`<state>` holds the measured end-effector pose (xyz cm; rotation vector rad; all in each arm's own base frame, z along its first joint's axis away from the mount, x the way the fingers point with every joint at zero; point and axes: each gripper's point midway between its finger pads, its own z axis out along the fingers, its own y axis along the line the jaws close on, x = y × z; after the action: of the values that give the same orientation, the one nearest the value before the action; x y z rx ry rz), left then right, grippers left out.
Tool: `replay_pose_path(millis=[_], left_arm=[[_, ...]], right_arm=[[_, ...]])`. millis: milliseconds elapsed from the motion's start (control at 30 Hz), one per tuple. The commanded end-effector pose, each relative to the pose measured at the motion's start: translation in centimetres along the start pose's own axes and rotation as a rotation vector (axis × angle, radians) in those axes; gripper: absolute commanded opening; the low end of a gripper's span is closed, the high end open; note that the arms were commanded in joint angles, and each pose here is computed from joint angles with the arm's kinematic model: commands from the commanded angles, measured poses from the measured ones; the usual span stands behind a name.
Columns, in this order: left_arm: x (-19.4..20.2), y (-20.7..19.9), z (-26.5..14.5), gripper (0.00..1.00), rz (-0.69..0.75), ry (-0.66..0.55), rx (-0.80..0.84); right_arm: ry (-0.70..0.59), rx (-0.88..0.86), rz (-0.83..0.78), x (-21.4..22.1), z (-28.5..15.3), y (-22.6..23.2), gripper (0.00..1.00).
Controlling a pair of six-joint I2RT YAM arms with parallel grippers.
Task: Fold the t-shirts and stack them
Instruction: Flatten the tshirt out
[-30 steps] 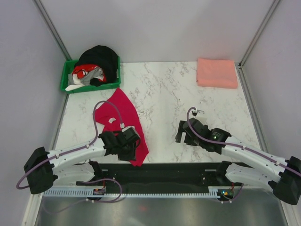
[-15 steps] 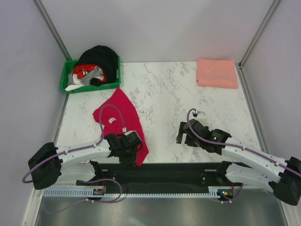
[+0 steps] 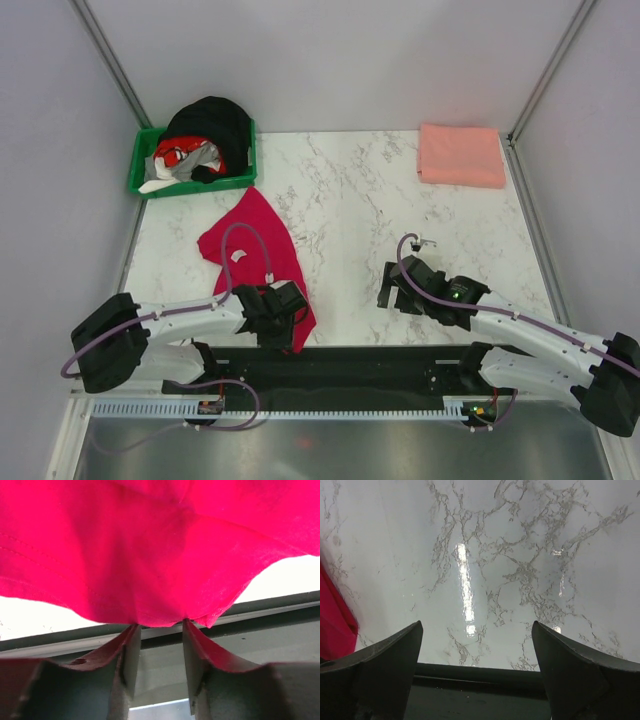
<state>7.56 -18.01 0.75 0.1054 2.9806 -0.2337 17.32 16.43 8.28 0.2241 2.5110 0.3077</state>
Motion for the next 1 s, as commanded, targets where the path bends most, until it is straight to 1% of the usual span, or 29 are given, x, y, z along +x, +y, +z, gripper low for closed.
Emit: replay_pose_path(millis=[0, 100, 333, 367, 400, 467, 500, 567, 600, 700, 767, 867, 967], left_arm=[[-0.1, -0.8, 0.2, 0.43, -0.022, -0.005, 0.022], [-0.1, -0.7, 0.3, 0.38, -0.024, -0.006, 0.023], [-0.4, -0.7, 0.7, 0.36, -0.036, -0.027, 0.026], [-0.4, -0.7, 0.8, 0.34, -0.036, -0.032, 0.024], [-0.5, -0.7, 0.8, 0.27, -0.035, -0.036, 0.025], [-0.7, -0.8, 0.7, 0.19, -0.035, -0.044, 0.026], [-0.9, -0.9, 0.6, 0.13, -0.035, -0.050, 0.029], [-1.0, -1.0, 0.5, 0.05, -0.034, -0.058, 0.033], [-1.2, -1.1, 0.3, 0.03, -0.035, -0.068, 0.042], [-2.0, -1.7, -0.6, 0.02, -0.042, -0.108, 0.075], [-2.0, -2.3, -1.3, 0.02, -0.042, -0.100, 0.095], [-2.7, -3.9, -3.9, 0.02, -0.024, -0.089, 0.131], [-5.0, -5.8, -8.6, 0.02, -0.010, -0.163, 0.180]], right_arm=[[-0.027, 0.009, 0.014, -0.4, 0.2, -0.3, 0.98], [-0.027, 0.012, 0.013, -0.4, 0.3, -0.4, 0.98], [-0.023, 0.011, 0.011, -0.3, 0.4, -0.4, 0.98], [-0.023, 0.013, 0.010, -0.3, 0.4, -0.5, 0.98], [-0.024, 0.013, 0.010, -0.3, 0.5, -0.5, 0.98], [-0.023, 0.012, 0.007, -0.3, 0.5, -0.5, 0.98], [-0.021, 0.015, 0.006, -0.2, 0.5, -0.5, 0.98], [-0.022, 0.017, 0.004, -0.2, 0.6, -0.6, 0.98], [-0.019, 0.018, 0.003, -0.1, 0.6, -0.6, 0.98], [-0.016, 0.016, 0.003, 0.0, 0.7, -0.6, 0.98], [-0.015, 0.014, 0.003, 0.0, 0.6, -0.6, 0.98], [-0.015, 0.009, 0.000, -0.1, 0.6, -0.4, 0.98], [0.008, -0.017, -0.003, 0.1, 0.5, 0.3, 0.98]])
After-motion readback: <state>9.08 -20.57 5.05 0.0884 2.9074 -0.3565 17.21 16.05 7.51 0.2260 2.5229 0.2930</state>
